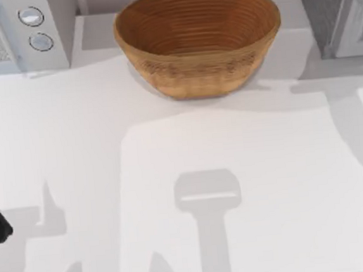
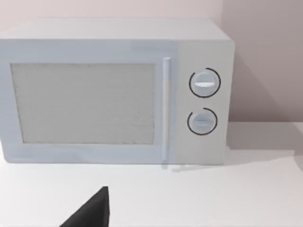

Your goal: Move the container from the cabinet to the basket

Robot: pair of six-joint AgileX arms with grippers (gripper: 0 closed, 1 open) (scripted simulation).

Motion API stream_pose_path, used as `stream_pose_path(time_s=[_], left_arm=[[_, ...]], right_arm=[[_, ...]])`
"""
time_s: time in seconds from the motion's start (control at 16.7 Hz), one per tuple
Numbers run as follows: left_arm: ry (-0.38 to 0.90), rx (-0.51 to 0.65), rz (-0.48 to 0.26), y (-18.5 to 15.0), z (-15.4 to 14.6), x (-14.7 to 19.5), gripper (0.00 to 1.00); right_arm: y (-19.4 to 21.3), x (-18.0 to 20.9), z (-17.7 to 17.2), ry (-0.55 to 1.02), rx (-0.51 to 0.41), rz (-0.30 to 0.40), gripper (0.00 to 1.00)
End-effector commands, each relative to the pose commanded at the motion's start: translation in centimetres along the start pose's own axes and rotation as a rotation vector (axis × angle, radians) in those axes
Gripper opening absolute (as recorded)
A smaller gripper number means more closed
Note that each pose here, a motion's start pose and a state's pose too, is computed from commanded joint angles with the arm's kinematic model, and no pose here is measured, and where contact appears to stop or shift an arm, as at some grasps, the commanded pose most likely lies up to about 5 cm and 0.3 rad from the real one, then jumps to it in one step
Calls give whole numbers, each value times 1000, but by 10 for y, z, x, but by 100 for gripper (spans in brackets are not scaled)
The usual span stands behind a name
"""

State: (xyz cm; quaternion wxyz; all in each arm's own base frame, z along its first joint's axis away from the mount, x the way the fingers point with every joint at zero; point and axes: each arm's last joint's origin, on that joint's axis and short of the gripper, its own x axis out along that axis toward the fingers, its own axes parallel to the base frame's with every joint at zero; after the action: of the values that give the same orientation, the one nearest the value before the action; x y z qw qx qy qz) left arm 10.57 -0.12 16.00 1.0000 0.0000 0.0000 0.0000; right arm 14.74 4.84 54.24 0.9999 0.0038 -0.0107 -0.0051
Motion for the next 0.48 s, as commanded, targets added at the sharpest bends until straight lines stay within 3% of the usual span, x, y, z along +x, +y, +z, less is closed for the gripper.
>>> stream_pose_path(time_s=[0.24, 0.48], left_arm=[[0, 0, 0, 0, 0, 0, 100], [0, 0, 0, 0, 0, 0, 100]], right_arm=[[-15, -14, -56, 26, -10, -3, 0], [-29, -26, -152, 84, -23, -5, 0]])
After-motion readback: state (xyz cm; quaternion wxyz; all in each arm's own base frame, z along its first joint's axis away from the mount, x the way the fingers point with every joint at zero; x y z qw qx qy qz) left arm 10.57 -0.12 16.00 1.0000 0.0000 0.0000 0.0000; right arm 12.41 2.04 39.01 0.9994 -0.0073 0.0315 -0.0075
